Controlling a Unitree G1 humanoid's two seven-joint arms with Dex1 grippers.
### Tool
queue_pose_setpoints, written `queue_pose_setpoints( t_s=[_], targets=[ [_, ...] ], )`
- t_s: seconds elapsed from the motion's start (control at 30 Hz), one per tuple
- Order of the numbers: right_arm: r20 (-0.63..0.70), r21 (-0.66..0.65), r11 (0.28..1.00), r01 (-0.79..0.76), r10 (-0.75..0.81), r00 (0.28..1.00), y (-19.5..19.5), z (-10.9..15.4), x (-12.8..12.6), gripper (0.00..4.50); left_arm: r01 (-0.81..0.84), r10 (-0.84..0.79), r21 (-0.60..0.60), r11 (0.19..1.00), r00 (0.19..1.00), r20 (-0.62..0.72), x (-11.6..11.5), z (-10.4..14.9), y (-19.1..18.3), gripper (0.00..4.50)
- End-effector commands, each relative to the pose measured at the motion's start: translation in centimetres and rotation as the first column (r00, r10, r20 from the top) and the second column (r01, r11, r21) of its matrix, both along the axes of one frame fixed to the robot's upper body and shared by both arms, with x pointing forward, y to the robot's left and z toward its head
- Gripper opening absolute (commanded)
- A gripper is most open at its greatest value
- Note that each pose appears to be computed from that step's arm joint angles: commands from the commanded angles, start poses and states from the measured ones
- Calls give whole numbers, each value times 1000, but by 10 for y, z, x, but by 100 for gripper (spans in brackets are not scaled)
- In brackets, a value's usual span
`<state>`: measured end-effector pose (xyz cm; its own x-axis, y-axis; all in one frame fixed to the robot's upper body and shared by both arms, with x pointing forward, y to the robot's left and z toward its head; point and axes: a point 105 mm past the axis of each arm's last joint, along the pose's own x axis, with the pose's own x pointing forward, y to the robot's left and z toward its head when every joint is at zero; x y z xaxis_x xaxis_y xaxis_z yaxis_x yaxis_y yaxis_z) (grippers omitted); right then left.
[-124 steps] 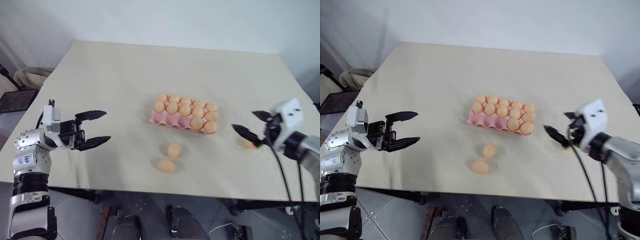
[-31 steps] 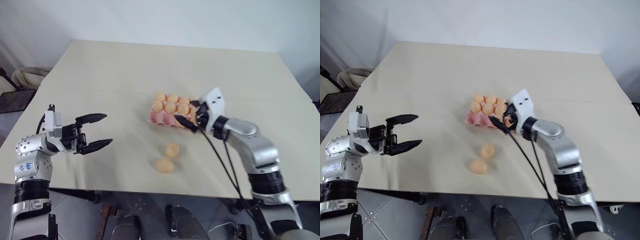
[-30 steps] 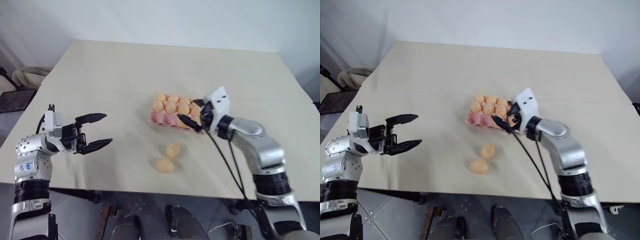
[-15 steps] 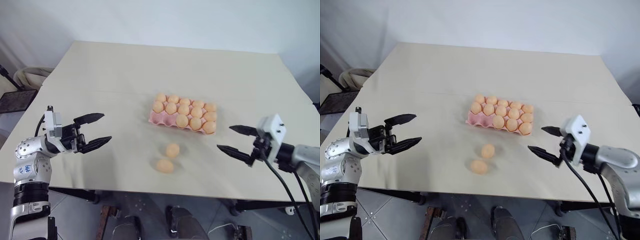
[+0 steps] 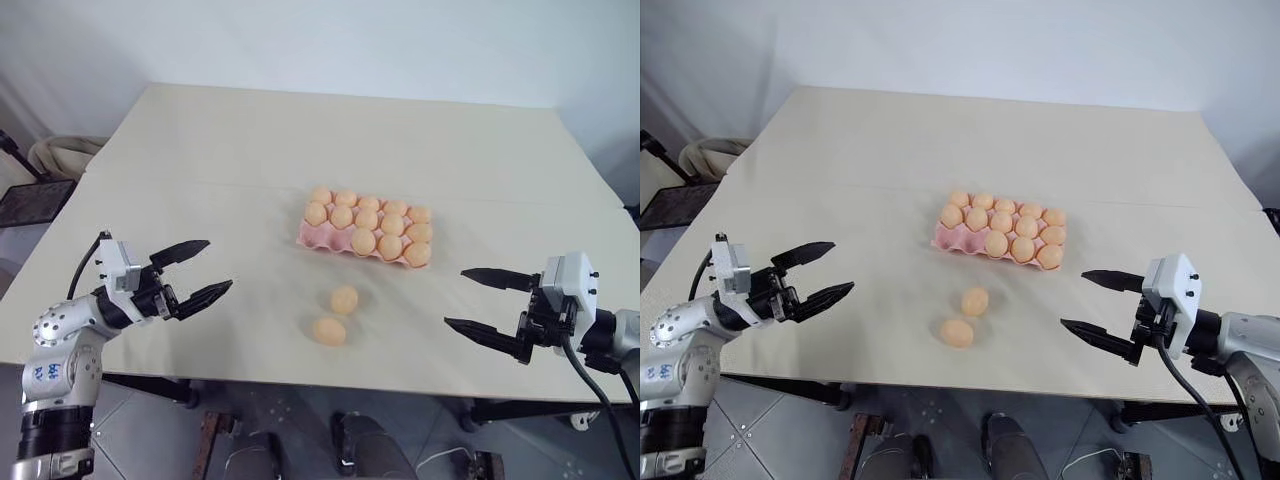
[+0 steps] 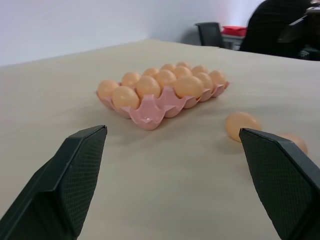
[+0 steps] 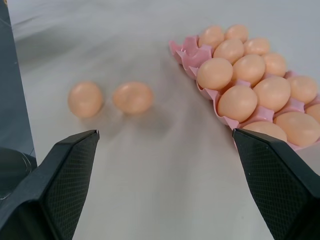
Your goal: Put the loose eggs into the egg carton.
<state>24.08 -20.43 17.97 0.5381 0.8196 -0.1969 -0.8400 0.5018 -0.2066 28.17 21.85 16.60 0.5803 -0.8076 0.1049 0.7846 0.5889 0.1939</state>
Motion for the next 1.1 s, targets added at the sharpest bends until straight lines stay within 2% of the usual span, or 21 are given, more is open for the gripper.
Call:
queue_pose_setpoints(
  t_s=[0.03, 0.17, 0.23, 0.37, 0.5, 0.6, 0.73, 0.83, 0.97, 1.1],
  targets=[
    [41, -14, 1000, -16, 17, 999, -1, 11, 3, 447, -74, 75, -20, 997, 996, 47, -6, 12, -6, 450],
    [36, -19, 1000, -21, 21, 999, 1, 10, 6, 447, -143, 143, -13, 990, 990, 3, -13, 2, -22, 450],
    [31, -21, 999, -30, 30, 999, 3, 10, 8, 447, -188, 186, -50, 981, 982, -35, -16, -2, -32, 450],
    [26, -21, 999, -48, 48, 998, 6, 10, 13, 447, -118, 114, -72, 990, 992, -56, -32, -6, -69, 450],
    [30, -12, 997, -78, 78, 996, 7, 12, 14, 447, -109, 100, -109, 988, 991, -89, -43, -11, -88, 450],
    [34, 5, 991, -130, 130, 991, 5, 14, 7, 447, -139, 129, -124, 982, 988, -88, -45, -14, -93, 450],
    [-22, -44, 980, -192, 191, 981, -1, 1, -5, 447, -158, 148, -134, 978, 986, -80, -47, -17, -100, 450],
    [-74, -91, 979, -183, 177, 981, -10, -10, -8, 447, -147, 138, -128, 981, 987, -76, -48, -22, -112, 450],
    [-75, -88, 983, -160, 153, 985, -12, -14, -5, 447, -84, 76, -88, 993, 993, -93, -51, -34, -129, 450],
    [-79, -90, 986, -144, 137, 987, -10, -20, -3, 447, -22, 9, -100, 995, 992, -123, -49, -39, -146, 450]
  ],
)
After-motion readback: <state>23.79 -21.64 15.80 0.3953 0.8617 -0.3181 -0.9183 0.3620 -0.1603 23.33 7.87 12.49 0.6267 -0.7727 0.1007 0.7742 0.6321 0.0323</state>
